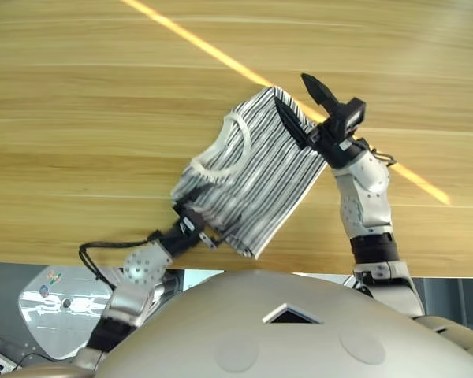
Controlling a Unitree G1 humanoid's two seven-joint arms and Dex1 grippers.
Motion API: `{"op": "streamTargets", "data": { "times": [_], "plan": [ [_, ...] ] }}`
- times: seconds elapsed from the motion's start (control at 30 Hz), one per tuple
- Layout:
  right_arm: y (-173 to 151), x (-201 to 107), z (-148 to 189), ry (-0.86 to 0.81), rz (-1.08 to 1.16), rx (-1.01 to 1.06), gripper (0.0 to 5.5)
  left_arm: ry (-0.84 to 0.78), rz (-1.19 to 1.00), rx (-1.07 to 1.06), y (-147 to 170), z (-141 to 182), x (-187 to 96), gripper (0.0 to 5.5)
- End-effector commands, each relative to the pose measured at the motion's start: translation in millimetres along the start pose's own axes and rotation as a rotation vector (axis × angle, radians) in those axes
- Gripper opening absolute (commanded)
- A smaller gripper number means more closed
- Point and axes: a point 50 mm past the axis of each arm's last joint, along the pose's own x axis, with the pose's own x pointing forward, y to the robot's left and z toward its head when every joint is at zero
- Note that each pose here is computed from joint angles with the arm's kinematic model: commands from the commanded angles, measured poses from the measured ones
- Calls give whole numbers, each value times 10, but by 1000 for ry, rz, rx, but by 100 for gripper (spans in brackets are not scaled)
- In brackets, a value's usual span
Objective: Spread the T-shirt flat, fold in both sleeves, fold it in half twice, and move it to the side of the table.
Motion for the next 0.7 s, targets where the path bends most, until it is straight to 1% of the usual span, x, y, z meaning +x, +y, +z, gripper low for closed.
{"op": "streamTargets", "data": {
  "times": [0.03, 0.1, 0.13, 0.23, 0.27, 0.3, 0.37, 0.4, 0.47, 0.53, 0.6, 0.63, 0.7],
  "plan": [
    [-16, -45, 67, 12, -52, 0, 316, -25, -32, 85, 36, 168, -41, 520],
    [-2, -45, 51, 24, -61, 6, 316, -51, 27, 142, 202, 262, 8, 520],
    [15, -53, 1, 49, -66, -2, 316, -80, 91, 160, 322, 327, 53, 520],
    [87, -176, -168, 135, -73, -70, 316, -239, 287, 208, 627, 597, 233, 520],
    [96, -222, -181, 148, -71, -94, 316, -280, 300, 215, 643, 659, 262, 520],
    [78, -282, -180, 163, -72, -124, 316, -332, 258, 227, 581, 742, 269, 520],
    [-29, -463, -188, 211, -81, -194, 316, -426, 82, 264, 403, 916, 264, 520],
    [-85, -550, -191, 235, -82, -227, 316, -430, 22, 289, 397, 949, 281, 520],
    [-197, -741, -157, 252, -59, -274, 316, -296, -9, 411, 652, 856, 465, 520],
    [-378, -827, -106, 226, -90, -276, 316, -199, -82, 510, 863, 757, 638, 520],
    [-632, -867, -39, 151, -216, -203, 316, -186, -159, 472, 1003, 764, 911, 520],
    [-706, -881, -27, 123, -255, -173, 316, -185, -182, 450, 1041, 774, 1014, 520],
    [-829, -928, -16, 69, -322, -102, 316, -112, -205, 409, 1106, 737, 1335, 520]
  ]
}}
